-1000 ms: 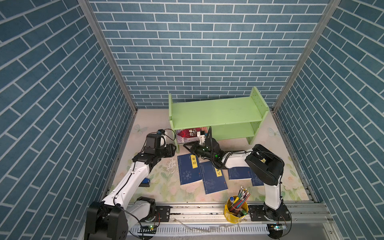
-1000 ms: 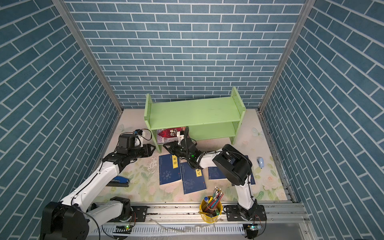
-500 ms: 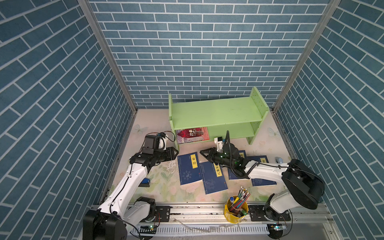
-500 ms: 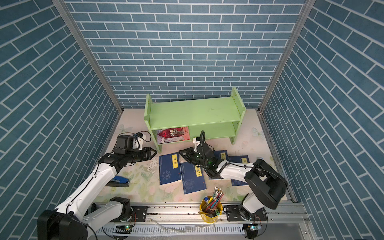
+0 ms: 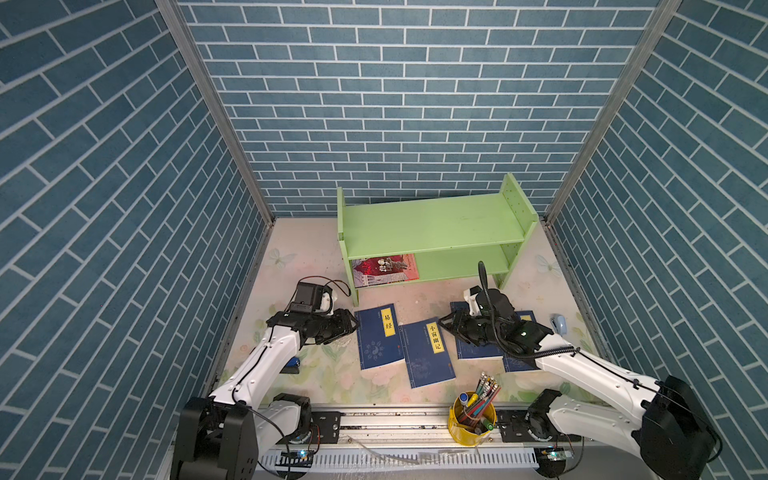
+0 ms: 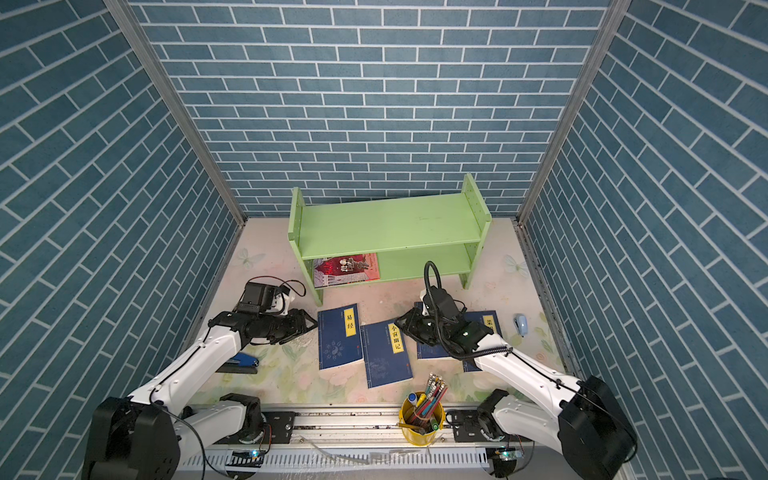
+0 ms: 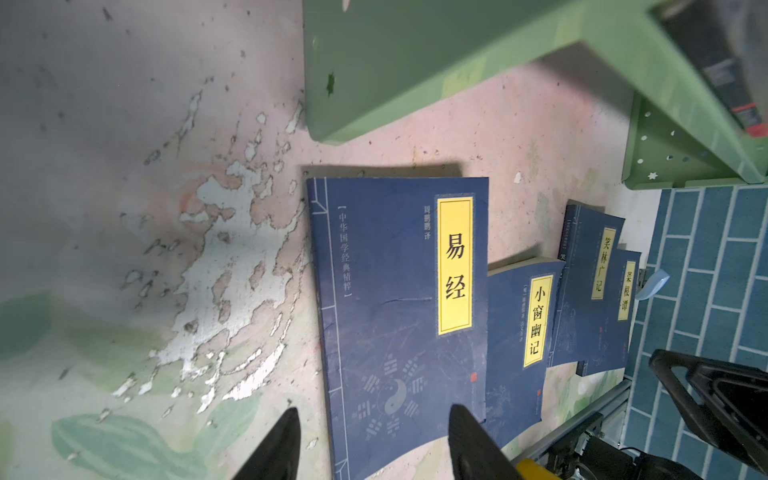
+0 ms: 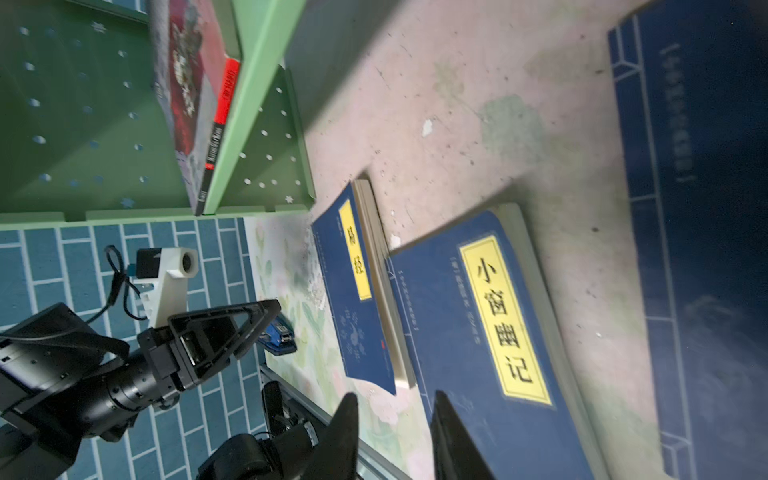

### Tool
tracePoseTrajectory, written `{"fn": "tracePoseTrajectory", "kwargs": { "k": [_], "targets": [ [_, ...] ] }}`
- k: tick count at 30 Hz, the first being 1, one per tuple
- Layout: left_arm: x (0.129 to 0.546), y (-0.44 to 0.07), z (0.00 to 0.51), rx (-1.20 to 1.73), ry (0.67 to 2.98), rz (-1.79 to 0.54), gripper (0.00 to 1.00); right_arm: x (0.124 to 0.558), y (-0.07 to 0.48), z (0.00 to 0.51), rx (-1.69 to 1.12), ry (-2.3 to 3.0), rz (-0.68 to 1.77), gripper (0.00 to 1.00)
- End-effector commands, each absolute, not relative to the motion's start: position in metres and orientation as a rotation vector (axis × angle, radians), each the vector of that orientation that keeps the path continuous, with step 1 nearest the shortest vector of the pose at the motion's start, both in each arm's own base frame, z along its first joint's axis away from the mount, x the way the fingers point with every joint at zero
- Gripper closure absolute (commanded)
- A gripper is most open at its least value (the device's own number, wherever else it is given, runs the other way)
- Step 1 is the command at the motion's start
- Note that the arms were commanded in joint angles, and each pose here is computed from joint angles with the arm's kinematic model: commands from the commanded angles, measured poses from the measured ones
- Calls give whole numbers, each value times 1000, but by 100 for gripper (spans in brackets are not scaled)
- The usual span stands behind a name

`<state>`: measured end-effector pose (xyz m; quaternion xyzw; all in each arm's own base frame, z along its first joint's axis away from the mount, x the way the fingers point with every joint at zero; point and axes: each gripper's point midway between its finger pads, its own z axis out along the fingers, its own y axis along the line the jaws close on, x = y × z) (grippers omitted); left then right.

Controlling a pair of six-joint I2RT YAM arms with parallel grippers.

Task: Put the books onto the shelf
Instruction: 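Withdraw the right gripper from the shelf toward the blue books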

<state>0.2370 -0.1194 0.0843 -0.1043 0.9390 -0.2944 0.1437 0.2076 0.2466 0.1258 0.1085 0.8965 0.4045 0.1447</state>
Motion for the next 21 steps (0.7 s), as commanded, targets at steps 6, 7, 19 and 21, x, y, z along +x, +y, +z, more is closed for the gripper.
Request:
{"fn": "tracePoseTrajectory", "kwargs": {
  "k": [6,7,19,21],
  "targets": [
    [221,-117,54,-420,2787,-857,40,199,260,112,183,2712,1237,65],
    [218,-116,50,-438,2794,-860,39,200,265,114,157,2714,1255,65],
    [221,-120,39,-445,2815,-882,41,189,247,85,120,2854,1056,64],
    [220,-123,46,-406,2794,-887,41,189,235,72,160,2884,962,63]
  ]
}}
